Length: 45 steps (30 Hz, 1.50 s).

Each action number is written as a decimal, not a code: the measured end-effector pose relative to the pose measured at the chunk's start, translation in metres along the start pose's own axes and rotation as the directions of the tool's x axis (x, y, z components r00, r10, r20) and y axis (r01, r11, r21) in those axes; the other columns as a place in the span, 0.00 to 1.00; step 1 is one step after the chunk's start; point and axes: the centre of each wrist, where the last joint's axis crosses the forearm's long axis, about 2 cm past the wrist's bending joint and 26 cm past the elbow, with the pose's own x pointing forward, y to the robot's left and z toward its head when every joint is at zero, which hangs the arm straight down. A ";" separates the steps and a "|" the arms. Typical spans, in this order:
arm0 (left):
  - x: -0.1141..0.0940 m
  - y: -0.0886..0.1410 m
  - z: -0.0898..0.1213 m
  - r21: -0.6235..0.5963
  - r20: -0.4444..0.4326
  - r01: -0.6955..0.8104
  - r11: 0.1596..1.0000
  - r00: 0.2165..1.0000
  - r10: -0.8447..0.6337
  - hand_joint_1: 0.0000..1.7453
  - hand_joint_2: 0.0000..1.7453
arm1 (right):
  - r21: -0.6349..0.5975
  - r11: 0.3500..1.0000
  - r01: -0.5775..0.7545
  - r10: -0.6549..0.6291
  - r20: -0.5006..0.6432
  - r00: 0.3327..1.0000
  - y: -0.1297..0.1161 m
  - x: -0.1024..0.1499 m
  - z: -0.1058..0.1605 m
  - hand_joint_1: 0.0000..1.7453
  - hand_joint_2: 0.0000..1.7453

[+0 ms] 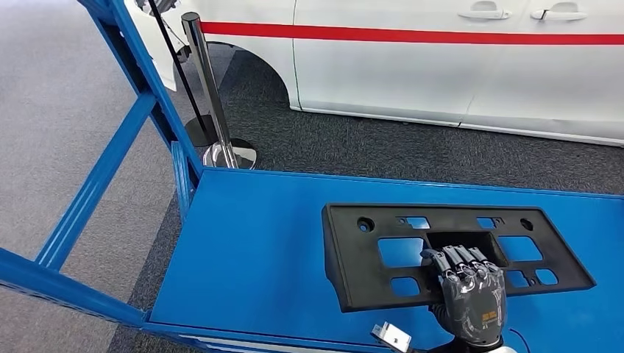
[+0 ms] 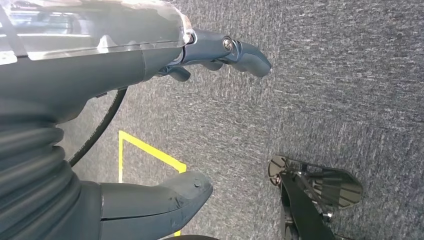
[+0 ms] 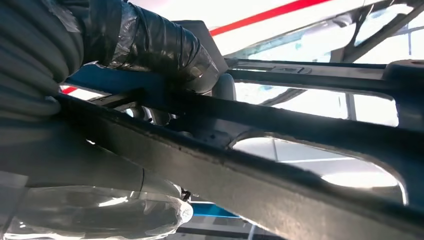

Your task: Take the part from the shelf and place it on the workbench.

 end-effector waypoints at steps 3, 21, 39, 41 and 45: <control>0.000 0.000 0.000 0.000 0.000 0.003 1.000 1.000 -0.003 0.00 1.00 | -0.018 1.000 -0.004 0.004 0.004 1.000 -0.004 0.001 -0.002 1.00 1.00; 0.003 0.000 0.000 0.001 0.002 0.011 1.000 1.000 -0.011 0.00 1.00 | -0.163 0.986 -0.023 0.040 0.104 0.994 -0.036 0.000 -0.021 1.00 1.00; 0.004 0.001 -0.001 0.004 0.001 0.015 1.000 1.000 -0.015 0.00 1.00 | -0.165 0.986 -0.012 0.020 0.048 0.999 -0.034 0.003 -0.023 1.00 1.00; 0.005 0.001 -0.001 0.005 0.000 0.013 1.000 1.000 -0.013 0.00 1.00 | -0.162 0.987 -0.010 0.018 0.047 0.999 -0.033 0.004 -0.022 1.00 1.00; 0.005 0.002 -0.001 0.007 0.000 0.007 1.000 1.000 -0.007 0.00 1.00 | -0.159 0.987 -0.005 0.012 0.048 0.999 -0.033 0.005 -0.022 1.00 1.00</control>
